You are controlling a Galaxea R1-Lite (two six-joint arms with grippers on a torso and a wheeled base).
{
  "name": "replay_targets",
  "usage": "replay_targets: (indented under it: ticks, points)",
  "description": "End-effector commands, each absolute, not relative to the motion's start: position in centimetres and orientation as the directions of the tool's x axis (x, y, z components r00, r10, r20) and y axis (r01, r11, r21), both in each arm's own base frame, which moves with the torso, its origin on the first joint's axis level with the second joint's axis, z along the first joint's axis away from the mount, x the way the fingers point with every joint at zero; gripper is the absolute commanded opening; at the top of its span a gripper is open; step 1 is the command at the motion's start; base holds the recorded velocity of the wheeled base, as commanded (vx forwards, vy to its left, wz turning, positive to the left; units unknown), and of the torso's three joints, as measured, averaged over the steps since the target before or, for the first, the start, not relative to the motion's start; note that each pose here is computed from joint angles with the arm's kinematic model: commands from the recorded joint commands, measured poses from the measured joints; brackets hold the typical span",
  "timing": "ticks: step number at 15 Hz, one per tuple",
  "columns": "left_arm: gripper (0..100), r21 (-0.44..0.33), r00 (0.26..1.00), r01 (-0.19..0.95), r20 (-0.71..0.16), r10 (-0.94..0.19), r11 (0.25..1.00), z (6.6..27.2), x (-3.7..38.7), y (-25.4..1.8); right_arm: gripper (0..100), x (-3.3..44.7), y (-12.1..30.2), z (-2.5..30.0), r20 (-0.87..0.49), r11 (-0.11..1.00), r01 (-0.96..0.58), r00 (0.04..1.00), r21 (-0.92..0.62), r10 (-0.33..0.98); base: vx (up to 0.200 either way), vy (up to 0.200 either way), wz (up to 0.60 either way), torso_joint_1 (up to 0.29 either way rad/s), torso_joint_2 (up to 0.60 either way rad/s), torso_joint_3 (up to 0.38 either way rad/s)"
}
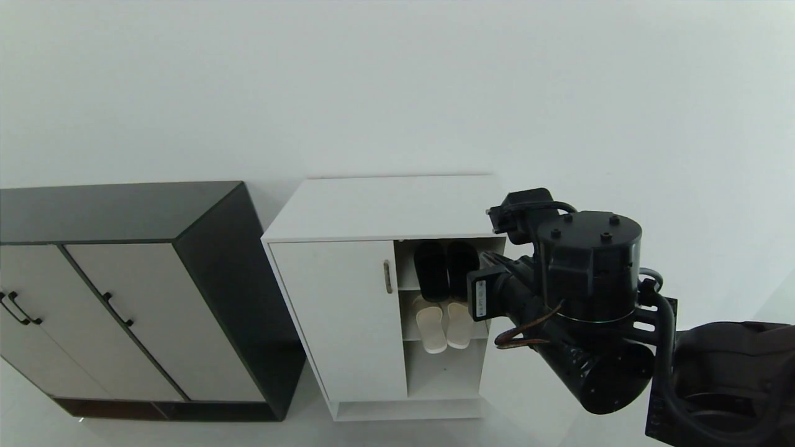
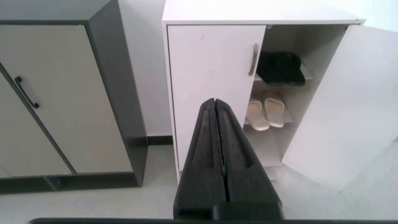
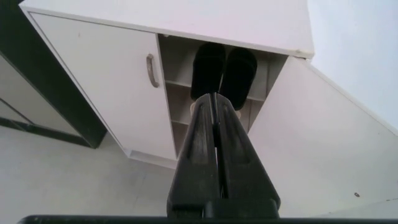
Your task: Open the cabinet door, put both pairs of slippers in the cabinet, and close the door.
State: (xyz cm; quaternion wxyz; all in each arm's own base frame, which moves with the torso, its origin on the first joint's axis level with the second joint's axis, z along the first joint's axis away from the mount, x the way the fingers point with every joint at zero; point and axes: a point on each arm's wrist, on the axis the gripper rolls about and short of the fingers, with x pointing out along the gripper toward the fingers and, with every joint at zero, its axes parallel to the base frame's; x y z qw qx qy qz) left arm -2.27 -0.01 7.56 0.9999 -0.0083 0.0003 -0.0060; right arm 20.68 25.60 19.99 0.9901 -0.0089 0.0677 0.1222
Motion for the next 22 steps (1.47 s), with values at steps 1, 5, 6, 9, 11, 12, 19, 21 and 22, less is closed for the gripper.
replay_targets:
  ticks: [1,5,6,9,11,12,19,21,22]
  points:
    - [0,-0.017,1.0,0.012,0.0,-0.012,1.0,7.6,-2.3,0.0,0,20.7,25.6,19.9,-0.14,0.97,-0.243,0.961,-0.004,0.24,0.0,0.0,0.0,0.0,0.0,0.0]
    - [0,-0.017,1.0,0.012,0.0,-0.012,1.0,7.6,-2.3,0.0,0,20.7,25.6,19.8,-0.144,0.97,-0.243,0.96,-0.007,0.24,0.0,0.0,0.0,0.0,0.0,0.0]
    - [0,-0.017,1.0,0.012,0.0,-0.012,1.0,7.6,-2.3,0.0,0,20.7,25.6,19.8,-0.144,0.97,-0.243,0.96,-0.007,0.24,0.0,0.0,0.0,0.0,0.0,0.0]
    - [0,-0.017,1.0,0.012,0.0,-0.012,1.0,7.6,-2.3,0.0,0,20.6,25.5,19.3,-0.155,0.969,-0.246,0.959,-0.036,0.238,0.0,0.0,-0.4,0.003,0.0,0.003]
    - [0,-0.018,1.0,0.012,0.0,-0.012,1.0,7.6,-2.3,0.0,0,20.7,25.5,19.2,-0.158,0.968,-0.246,0.959,-0.038,0.237,0.0,0.0,-0.6,0.0,0.0,-0.002]
    - [0,-0.018,1.0,0.012,0.0,-0.012,1.0,7.6,-2.3,0.0,0,20.7,25.5,19.2,-0.158,0.968,-0.246,0.959,-0.038,0.237,0.0,0.0,-0.6,0.027,0.0,-0.002]
    - [0,-0.018,1.0,0.012,0.0,-0.012,1.0,7.6,-2.3,0.0,0,23.0,23.6,19.3,-0.158,0.981,-0.188,0.971,-0.044,0.179,0.0,0.0,0.0,0.0,0.0,0.0]
    - [0,-0.018,1.0,0.012,0.0,-0.012,1.0,7.6,-2.3,0.0,0,23.8,22.9,19.4,-0.159,0.983,-0.178,0.973,-0.038,0.17,0.0,0.0,0.0,0.0,0.0,0.0]
    - [0,-0.018,1.0,0.012,0.0,-0.012,1.0,7.6,-2.3,0.0,0,24.2,22.5,19.4,-0.158,0.985,-0.171,0.974,-0.036,0.163,0.0,0.0,0.0,0.0,0.0,0.0]
